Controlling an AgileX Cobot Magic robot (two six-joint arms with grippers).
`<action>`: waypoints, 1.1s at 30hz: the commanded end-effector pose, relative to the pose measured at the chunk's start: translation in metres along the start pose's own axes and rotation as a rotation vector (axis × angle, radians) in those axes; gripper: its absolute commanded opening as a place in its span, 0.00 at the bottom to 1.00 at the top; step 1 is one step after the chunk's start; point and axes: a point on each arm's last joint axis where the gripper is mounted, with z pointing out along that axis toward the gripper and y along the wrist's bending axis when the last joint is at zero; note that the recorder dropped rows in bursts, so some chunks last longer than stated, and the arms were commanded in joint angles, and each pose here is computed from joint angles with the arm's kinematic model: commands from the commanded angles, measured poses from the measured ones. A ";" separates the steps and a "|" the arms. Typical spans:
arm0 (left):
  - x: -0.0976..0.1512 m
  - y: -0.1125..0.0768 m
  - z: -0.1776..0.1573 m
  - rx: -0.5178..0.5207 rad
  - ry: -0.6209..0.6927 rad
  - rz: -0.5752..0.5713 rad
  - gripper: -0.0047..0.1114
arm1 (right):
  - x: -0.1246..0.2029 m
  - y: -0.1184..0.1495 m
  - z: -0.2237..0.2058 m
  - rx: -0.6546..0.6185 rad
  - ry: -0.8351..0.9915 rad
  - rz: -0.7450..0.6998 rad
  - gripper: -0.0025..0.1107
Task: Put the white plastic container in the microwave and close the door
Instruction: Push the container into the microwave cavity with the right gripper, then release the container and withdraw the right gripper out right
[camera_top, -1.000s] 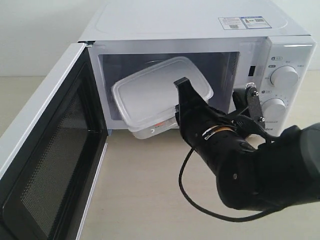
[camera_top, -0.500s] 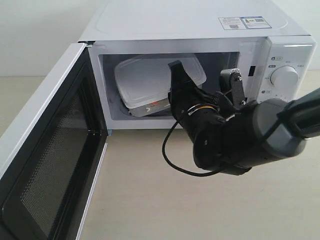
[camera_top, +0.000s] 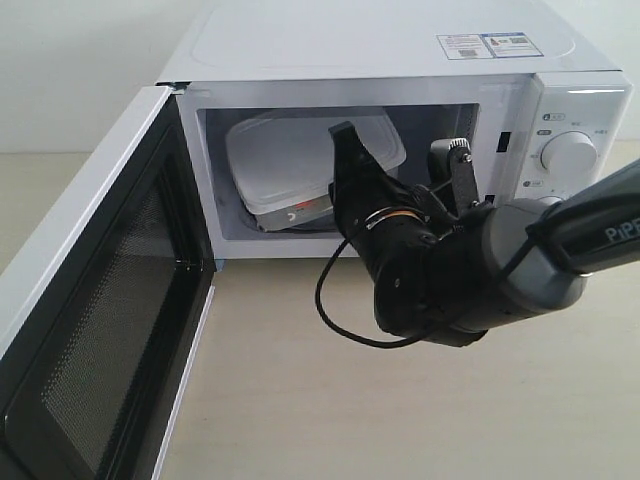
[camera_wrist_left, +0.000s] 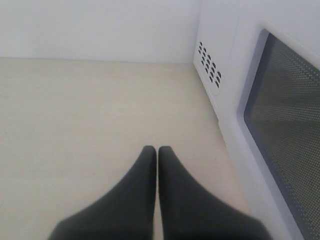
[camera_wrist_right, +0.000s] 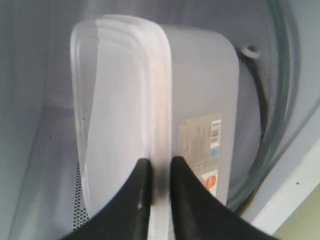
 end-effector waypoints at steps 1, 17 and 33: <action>0.001 0.000 0.000 0.003 0.002 -0.010 0.07 | -0.006 0.003 0.003 -0.007 -0.007 -0.012 0.23; 0.001 0.000 0.000 0.003 0.002 -0.010 0.07 | -0.003 -0.013 -0.008 -0.004 0.138 -0.199 0.38; 0.001 0.000 0.000 0.003 0.002 -0.010 0.07 | 0.007 -0.022 -0.011 -0.277 0.089 -1.402 0.02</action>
